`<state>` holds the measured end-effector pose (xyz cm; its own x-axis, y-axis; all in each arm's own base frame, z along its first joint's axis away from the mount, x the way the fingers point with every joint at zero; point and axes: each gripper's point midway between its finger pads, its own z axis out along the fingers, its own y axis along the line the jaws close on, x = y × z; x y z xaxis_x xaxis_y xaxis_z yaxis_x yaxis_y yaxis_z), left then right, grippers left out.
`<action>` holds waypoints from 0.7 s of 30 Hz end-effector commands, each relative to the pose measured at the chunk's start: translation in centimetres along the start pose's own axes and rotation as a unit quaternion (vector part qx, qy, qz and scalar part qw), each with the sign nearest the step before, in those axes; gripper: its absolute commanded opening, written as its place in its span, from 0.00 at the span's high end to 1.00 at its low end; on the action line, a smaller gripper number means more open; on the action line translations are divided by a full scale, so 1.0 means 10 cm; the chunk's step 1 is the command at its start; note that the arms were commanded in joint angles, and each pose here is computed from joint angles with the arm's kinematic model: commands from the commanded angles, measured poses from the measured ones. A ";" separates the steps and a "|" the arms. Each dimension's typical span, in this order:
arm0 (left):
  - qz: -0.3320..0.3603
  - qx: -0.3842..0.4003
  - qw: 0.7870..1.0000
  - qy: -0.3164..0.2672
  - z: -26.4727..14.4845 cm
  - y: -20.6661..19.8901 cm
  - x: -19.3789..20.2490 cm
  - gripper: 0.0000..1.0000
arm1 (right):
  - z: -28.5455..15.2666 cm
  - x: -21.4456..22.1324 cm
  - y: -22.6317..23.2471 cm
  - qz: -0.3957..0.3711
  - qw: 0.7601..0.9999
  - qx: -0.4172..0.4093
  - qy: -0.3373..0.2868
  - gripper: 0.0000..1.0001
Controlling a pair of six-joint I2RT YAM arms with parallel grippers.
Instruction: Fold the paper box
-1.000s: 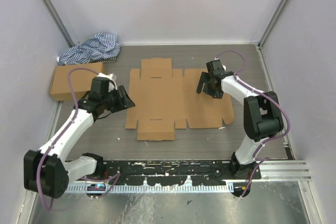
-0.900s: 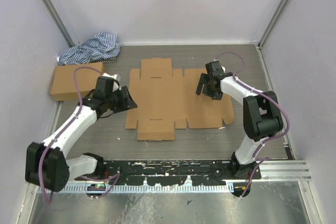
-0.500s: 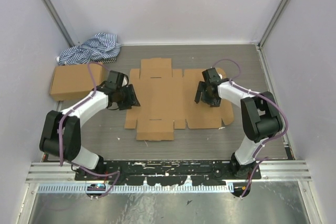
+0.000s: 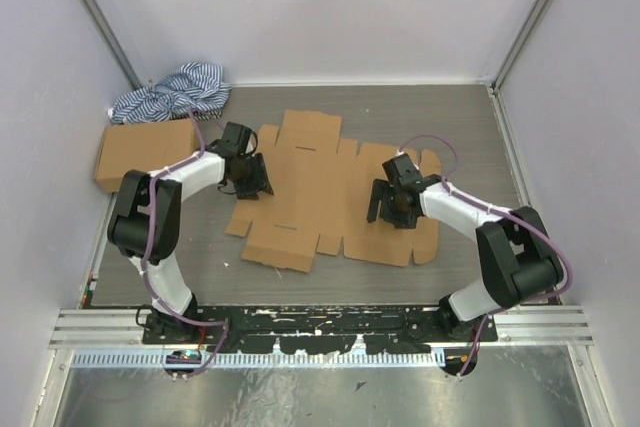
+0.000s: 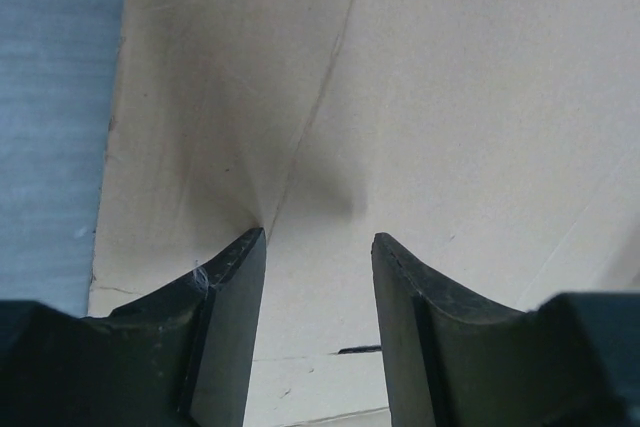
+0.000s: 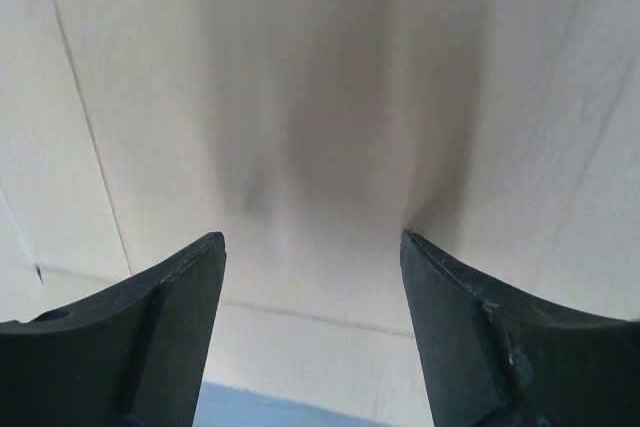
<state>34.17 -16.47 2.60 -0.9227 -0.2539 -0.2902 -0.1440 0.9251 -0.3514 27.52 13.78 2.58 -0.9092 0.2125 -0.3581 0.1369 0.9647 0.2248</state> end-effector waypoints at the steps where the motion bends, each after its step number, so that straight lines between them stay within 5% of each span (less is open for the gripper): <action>1: 0.005 -0.001 1.000 -0.002 0.15 -0.08 -0.18 0.47 | -0.27 0.23 0.20 0.000 0.999 -0.032 0.010 0.25; 10: 0.010 0.010 1.000 0.005 0.34 -0.31 -0.48 0.49 | -0.53 0.59 0.59 -0.032 0.997 -0.075 0.017 0.25; 15: 0.016 0.015 0.999 -0.024 0.09 -0.41 -0.65 0.49 | -0.65 0.03 0.51 -0.059 0.996 -0.005 -0.064 0.21; 21: 0.013 0.096 0.994 -0.052 -0.35 -0.71 -0.42 0.50 | -0.42 -0.76 0.27 -0.015 0.996 0.018 -0.083 0.22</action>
<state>39.50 -19.04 5.21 -0.9058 -0.2621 -0.3330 -0.1137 0.9073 -0.4048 28.29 17.02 8.69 -0.8851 0.1678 -0.4342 0.0788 0.9733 0.2156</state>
